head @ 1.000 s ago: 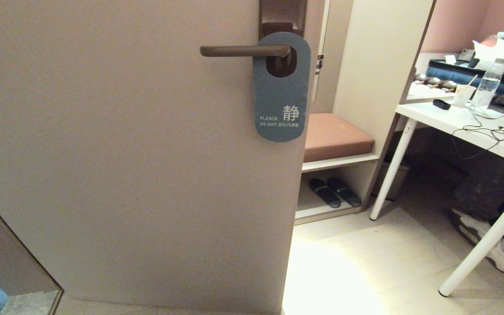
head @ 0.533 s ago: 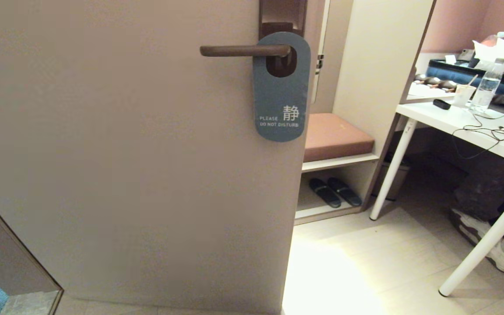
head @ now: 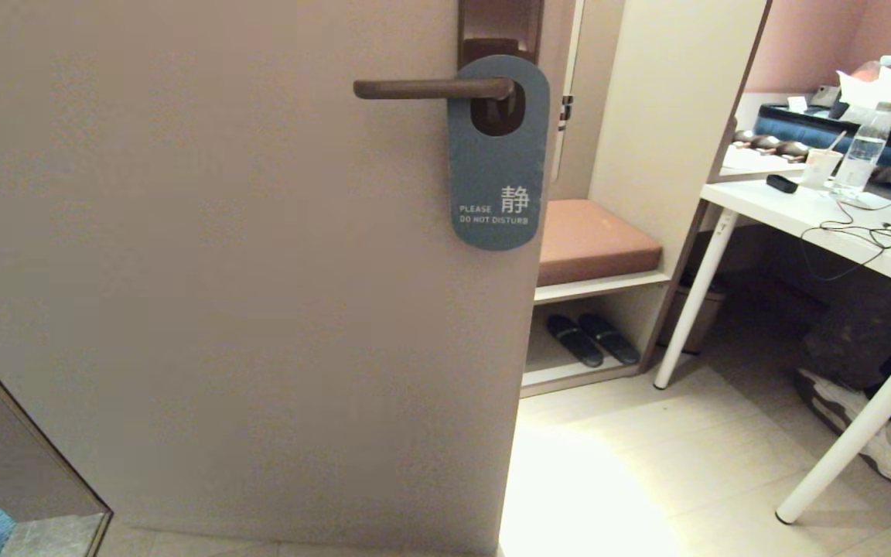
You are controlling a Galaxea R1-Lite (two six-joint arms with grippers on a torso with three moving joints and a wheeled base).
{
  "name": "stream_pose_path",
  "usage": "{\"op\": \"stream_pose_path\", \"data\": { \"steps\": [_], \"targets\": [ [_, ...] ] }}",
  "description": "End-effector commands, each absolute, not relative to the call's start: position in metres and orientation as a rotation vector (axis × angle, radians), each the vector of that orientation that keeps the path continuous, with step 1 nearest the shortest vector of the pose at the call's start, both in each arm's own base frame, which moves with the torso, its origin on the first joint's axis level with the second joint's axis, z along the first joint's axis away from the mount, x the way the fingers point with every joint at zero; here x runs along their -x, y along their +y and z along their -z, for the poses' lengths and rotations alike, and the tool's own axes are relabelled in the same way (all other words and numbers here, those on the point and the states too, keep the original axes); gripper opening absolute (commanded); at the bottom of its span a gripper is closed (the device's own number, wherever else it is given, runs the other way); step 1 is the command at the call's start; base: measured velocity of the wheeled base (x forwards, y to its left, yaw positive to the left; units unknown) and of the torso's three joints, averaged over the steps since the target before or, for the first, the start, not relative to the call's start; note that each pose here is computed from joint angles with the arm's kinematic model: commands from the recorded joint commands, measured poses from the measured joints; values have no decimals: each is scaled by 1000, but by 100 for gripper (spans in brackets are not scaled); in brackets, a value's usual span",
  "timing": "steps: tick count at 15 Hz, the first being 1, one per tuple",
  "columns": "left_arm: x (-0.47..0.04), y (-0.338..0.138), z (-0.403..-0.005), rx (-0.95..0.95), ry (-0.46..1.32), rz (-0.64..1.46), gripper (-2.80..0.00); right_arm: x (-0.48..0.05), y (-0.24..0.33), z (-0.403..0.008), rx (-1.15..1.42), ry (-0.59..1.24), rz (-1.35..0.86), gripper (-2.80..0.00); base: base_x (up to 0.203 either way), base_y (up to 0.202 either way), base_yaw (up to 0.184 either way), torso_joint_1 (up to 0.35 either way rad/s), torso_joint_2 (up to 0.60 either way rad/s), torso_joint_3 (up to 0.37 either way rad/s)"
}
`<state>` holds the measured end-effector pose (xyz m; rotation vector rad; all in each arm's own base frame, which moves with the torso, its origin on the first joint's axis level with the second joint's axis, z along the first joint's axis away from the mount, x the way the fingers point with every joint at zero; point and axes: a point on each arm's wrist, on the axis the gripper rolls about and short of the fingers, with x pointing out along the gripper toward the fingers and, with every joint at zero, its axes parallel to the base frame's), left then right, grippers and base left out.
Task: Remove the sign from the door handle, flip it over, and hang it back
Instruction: Take down the sign
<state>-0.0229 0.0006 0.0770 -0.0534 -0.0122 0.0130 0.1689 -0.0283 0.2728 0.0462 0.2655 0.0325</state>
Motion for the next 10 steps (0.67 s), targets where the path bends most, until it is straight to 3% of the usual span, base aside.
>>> {"op": "stream_pose_path", "data": {
  "steps": [1,5,10],
  "targets": [
    [23,1,-77,54,-11,-14,-280,-188,-28,-268,-76,300,-218,-280,0,0,0,0,0,0],
    [23,1,-77,54,-11,-14,-280,-221,-24,-261,82,261,-629,-280,0,0,0,0,0,0],
    [23,1,-77,54,-11,-12,-280,-285,22,-268,127,208,-929,-280,0,0,0,0,0,0]
  ]
}}
